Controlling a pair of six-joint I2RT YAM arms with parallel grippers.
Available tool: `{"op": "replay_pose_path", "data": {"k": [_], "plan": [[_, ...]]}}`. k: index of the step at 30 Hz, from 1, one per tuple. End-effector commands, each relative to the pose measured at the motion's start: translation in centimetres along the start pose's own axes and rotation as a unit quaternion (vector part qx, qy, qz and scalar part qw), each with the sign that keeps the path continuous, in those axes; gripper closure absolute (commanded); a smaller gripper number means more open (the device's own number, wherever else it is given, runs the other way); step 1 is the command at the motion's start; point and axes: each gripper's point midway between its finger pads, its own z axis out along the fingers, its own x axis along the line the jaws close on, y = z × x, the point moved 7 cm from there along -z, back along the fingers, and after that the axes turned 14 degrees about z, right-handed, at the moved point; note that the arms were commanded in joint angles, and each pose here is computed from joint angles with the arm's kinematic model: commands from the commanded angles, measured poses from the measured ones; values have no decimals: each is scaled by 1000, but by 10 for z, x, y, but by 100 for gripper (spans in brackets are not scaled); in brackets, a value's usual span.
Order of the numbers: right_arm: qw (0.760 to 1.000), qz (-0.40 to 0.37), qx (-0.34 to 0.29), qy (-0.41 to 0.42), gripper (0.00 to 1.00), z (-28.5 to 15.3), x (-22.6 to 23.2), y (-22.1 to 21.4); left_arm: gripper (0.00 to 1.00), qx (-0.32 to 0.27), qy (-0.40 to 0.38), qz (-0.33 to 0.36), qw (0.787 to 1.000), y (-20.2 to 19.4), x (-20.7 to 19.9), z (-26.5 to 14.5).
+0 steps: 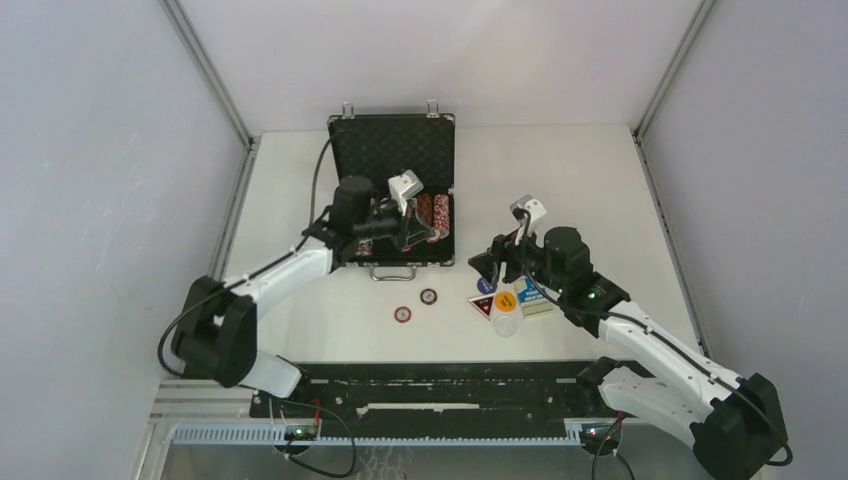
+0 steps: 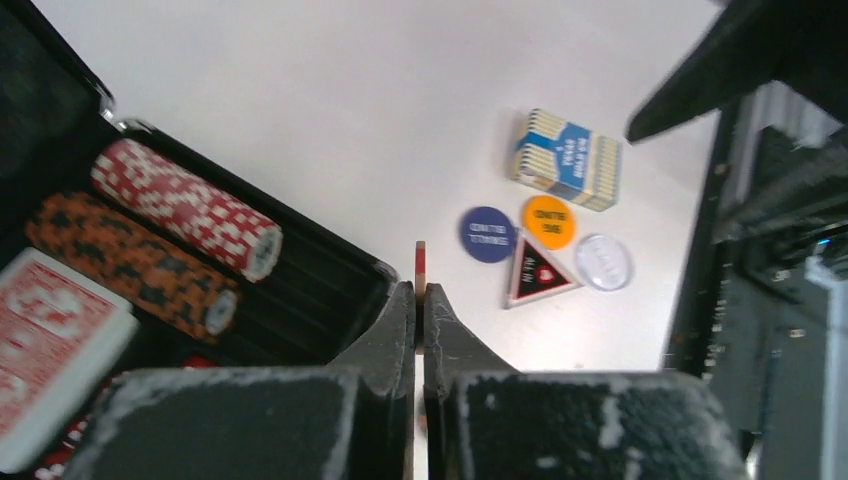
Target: Pack up texas hold em set
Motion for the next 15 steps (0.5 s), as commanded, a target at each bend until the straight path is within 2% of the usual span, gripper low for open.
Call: {"op": "replay_pose_path", "data": {"k": [1, 7, 11, 15], "plan": [[999, 6, -8, 31, 36, 4, 8, 4, 100, 59, -37, 123, 990, 9, 27, 16], [1000, 1, 2, 14, 36, 6, -1, -4, 100, 160, -45, 221, 961, 10, 59, 23], [1000, -3, 7, 1, 36, 9, -6, -6, 100, 173, -56, 260, 948, 13, 77, 17], [1000, -1, 6, -5, 36, 11, -10, -5, 100, 175, -73, 260, 947, 14, 85, 22]]}}
